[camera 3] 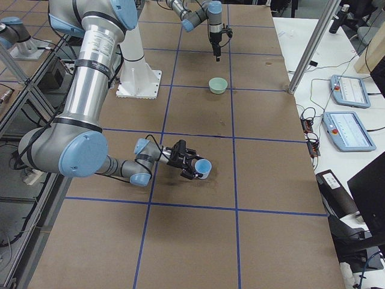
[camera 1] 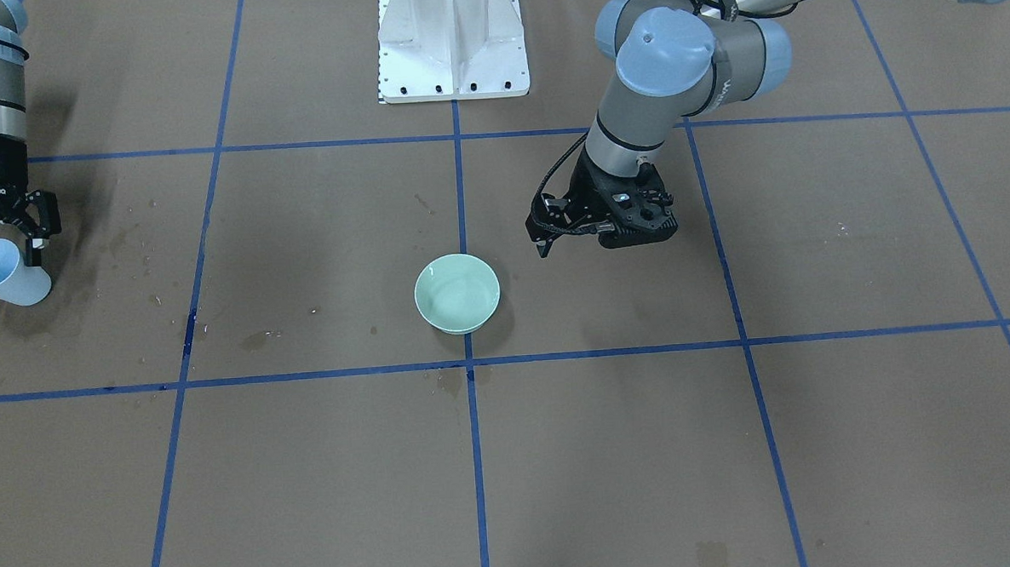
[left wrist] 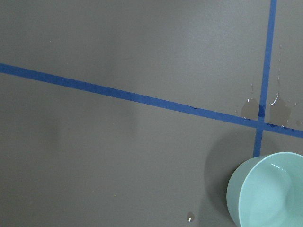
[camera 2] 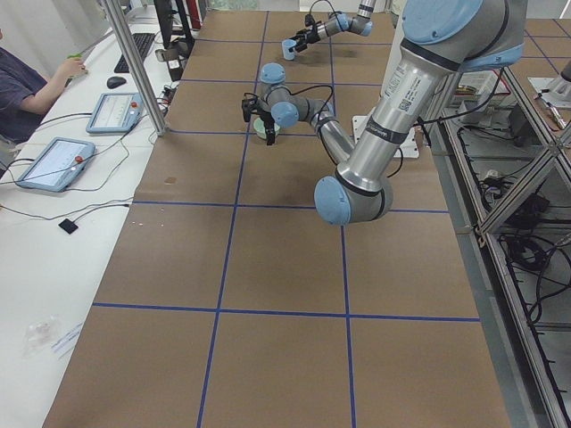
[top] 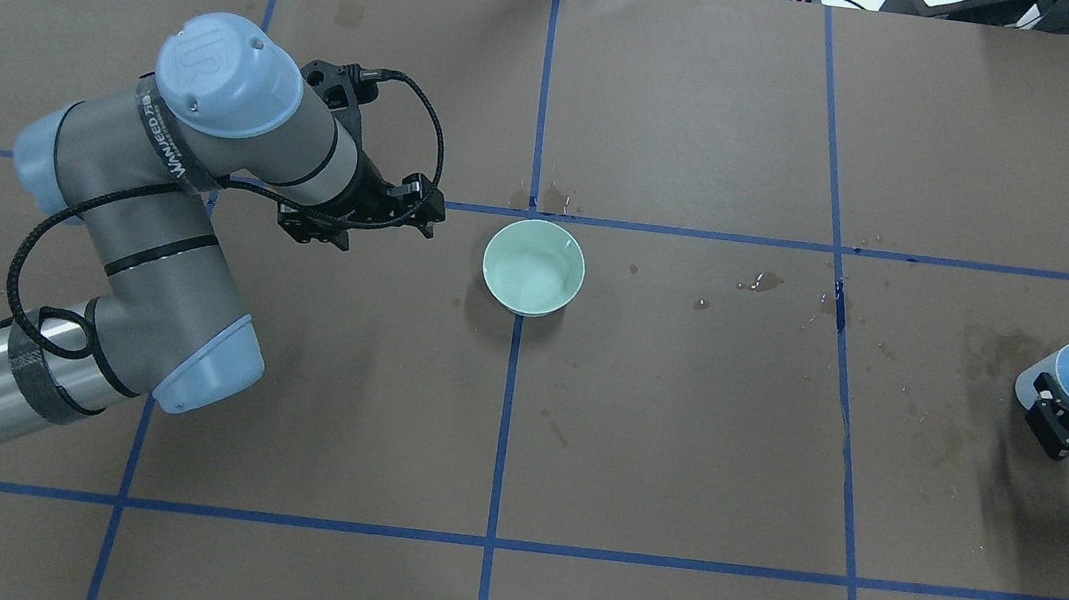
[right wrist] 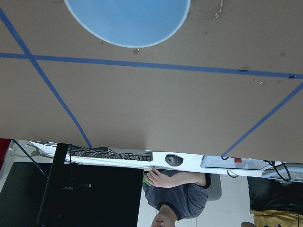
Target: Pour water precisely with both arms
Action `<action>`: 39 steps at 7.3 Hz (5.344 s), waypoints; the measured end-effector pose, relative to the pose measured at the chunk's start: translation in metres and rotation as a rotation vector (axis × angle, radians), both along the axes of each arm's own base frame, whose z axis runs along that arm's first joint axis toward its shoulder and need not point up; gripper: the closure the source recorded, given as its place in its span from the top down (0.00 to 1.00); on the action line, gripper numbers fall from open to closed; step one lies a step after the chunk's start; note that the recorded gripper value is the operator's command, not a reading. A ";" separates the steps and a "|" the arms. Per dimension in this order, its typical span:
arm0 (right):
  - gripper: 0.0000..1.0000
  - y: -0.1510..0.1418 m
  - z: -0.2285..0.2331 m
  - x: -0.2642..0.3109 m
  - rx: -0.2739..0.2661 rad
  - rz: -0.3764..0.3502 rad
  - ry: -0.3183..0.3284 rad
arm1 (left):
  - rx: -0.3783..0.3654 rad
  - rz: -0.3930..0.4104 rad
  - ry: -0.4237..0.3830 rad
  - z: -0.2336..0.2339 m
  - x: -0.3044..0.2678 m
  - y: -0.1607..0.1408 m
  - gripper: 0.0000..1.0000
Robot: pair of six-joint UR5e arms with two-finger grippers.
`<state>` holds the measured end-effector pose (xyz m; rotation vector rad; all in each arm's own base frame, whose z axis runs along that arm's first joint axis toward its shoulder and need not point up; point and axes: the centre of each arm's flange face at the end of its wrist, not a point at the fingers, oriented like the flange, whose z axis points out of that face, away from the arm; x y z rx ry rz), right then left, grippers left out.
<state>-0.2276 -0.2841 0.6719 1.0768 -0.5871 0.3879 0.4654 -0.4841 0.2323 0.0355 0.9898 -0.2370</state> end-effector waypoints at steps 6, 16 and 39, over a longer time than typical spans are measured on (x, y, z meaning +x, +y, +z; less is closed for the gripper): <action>0.99 -0.001 -0.045 0.030 0.015 -0.080 0.054 | -0.007 -0.005 -0.001 0.000 0.008 0.005 1.00; 0.99 -0.100 -0.080 0.149 -0.183 -0.351 0.027 | -0.014 -0.084 0.041 -0.017 0.127 0.005 0.55; 0.99 -0.161 -0.048 0.296 -0.736 -0.899 -0.005 | 0.118 0.072 -0.157 0.231 -0.216 -0.020 0.00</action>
